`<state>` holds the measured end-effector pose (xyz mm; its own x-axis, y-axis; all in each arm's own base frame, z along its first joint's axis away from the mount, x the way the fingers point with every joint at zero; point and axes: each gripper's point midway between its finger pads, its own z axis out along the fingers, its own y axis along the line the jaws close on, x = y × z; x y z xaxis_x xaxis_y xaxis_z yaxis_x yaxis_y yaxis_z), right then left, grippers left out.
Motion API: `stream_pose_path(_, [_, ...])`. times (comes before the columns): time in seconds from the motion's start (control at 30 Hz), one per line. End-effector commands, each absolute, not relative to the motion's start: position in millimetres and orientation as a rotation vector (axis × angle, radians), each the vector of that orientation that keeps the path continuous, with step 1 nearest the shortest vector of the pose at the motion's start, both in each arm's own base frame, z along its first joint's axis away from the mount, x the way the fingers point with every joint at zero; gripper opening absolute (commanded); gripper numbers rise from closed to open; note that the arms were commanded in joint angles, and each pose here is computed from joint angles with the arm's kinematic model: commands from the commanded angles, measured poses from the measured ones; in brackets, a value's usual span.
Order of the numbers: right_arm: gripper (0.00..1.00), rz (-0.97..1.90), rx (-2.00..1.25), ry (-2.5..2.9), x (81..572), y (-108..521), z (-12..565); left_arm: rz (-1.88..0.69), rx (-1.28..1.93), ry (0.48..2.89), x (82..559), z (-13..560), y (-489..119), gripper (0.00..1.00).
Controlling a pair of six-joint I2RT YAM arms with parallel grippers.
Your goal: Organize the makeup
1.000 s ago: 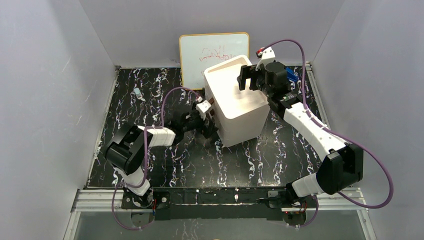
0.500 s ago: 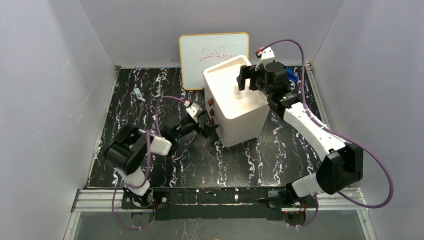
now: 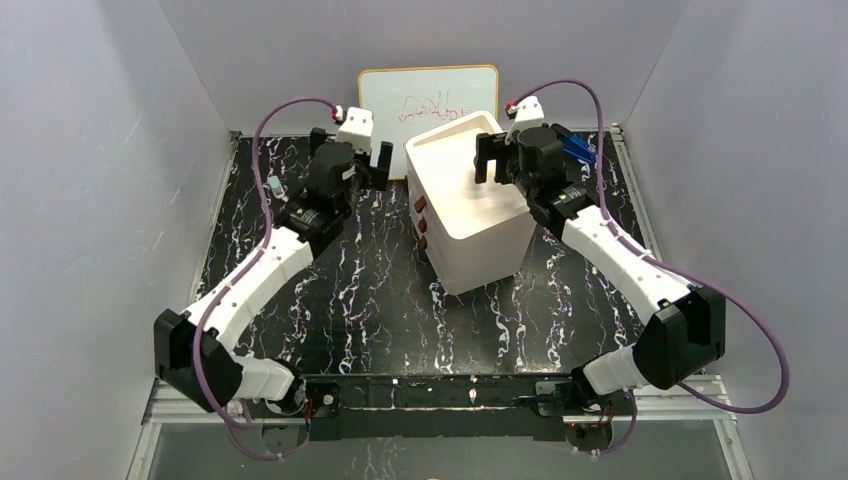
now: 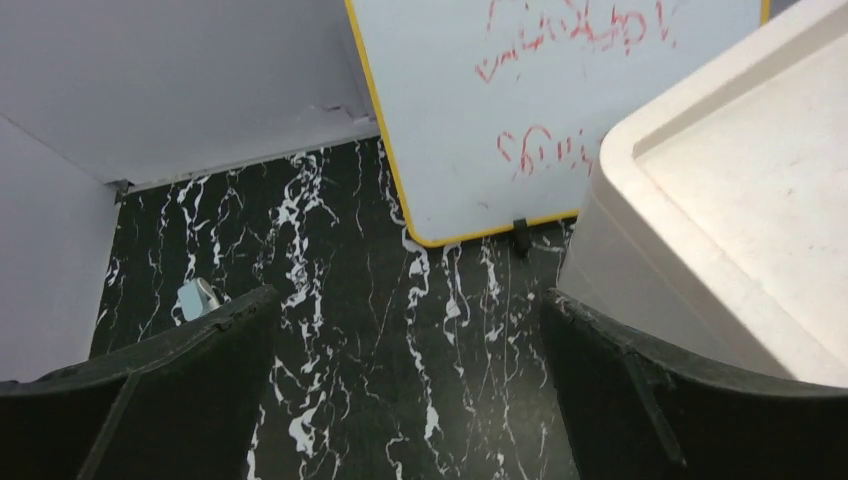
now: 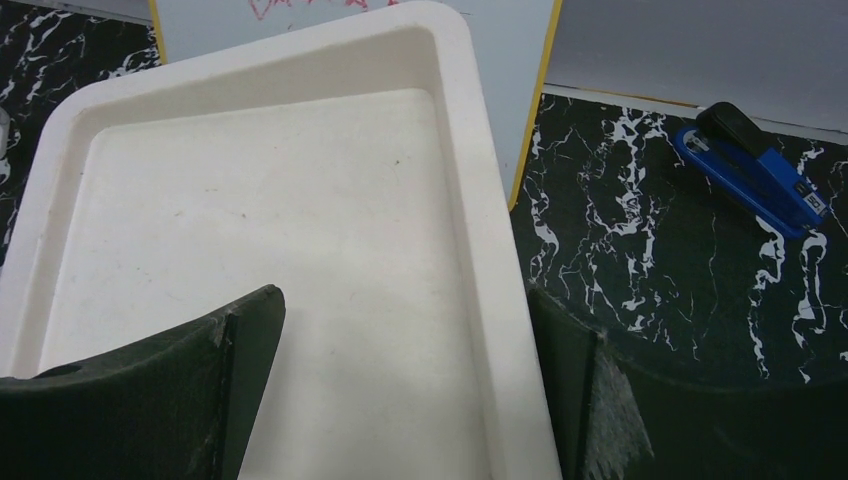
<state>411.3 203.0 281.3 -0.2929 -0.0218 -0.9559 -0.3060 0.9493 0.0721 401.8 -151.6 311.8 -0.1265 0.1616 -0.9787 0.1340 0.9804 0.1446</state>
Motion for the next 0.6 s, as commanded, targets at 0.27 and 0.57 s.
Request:
stream_pose_path(0.27, [0.99,0.067,0.003,1.498,404,140,421,-0.058,0.333,1.842,395,341,-171,0.99])
stream_pose_path(0.57, [0.99,0.087,0.054,1.258,371,114,517,-0.069,0.230,1.671,417,430,-157,0.99])
